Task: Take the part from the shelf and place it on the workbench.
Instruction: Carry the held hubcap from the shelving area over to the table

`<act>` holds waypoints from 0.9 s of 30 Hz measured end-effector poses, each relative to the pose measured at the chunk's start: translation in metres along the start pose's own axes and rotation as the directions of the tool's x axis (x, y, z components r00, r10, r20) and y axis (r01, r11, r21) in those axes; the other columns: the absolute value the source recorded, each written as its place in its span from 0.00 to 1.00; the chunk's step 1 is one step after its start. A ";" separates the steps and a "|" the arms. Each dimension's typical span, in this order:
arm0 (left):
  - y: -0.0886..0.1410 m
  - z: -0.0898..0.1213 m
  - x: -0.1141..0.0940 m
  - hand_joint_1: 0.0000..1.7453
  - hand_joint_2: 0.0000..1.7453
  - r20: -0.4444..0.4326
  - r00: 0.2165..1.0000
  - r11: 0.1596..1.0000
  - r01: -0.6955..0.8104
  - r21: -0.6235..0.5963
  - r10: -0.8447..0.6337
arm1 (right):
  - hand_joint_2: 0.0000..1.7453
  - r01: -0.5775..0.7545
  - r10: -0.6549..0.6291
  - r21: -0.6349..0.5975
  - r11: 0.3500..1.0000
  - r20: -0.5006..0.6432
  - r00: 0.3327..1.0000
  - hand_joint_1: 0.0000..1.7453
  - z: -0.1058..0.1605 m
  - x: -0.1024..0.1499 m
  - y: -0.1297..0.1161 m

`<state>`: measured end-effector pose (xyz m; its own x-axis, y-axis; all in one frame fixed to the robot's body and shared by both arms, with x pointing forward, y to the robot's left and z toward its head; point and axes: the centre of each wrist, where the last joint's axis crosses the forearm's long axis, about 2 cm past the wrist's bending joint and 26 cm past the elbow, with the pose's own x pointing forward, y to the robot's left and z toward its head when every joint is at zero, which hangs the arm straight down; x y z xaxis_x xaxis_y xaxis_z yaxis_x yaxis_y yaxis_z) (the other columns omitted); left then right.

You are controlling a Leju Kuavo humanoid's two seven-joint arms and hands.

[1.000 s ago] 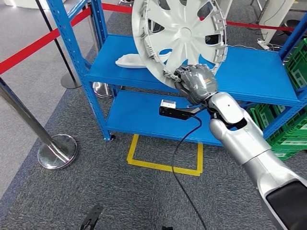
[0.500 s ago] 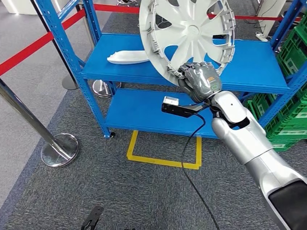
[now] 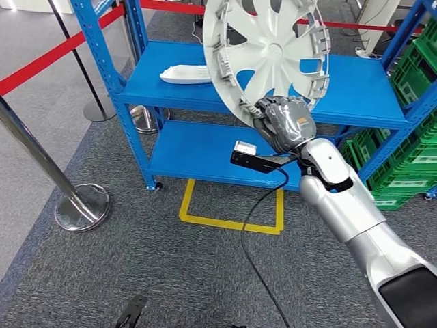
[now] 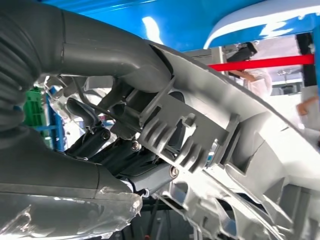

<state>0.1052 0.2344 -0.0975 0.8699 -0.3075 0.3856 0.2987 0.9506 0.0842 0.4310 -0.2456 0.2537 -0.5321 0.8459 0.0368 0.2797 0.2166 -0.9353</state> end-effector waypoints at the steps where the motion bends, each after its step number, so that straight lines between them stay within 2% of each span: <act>1: 0.000 0.000 0.000 0.00 1.00 0.000 1.000 1.000 0.000 0.000 0.000 | 1.00 0.003 -0.003 0.002 1.000 -0.001 1.000 1.00 0.001 0.000 0.001; 27: 0.001 0.000 0.002 0.00 1.00 0.000 1.000 1.000 0.003 0.001 -0.003 | 1.00 0.034 -0.034 -0.021 0.999 -0.017 0.999 1.00 0.000 -0.003 -0.002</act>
<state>0.1071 0.2353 -0.0972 0.8689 -0.3103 0.3858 0.3007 0.9498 0.0866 0.4324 -0.2486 0.2557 -0.5273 0.8463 0.0751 0.2785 0.2557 -0.9258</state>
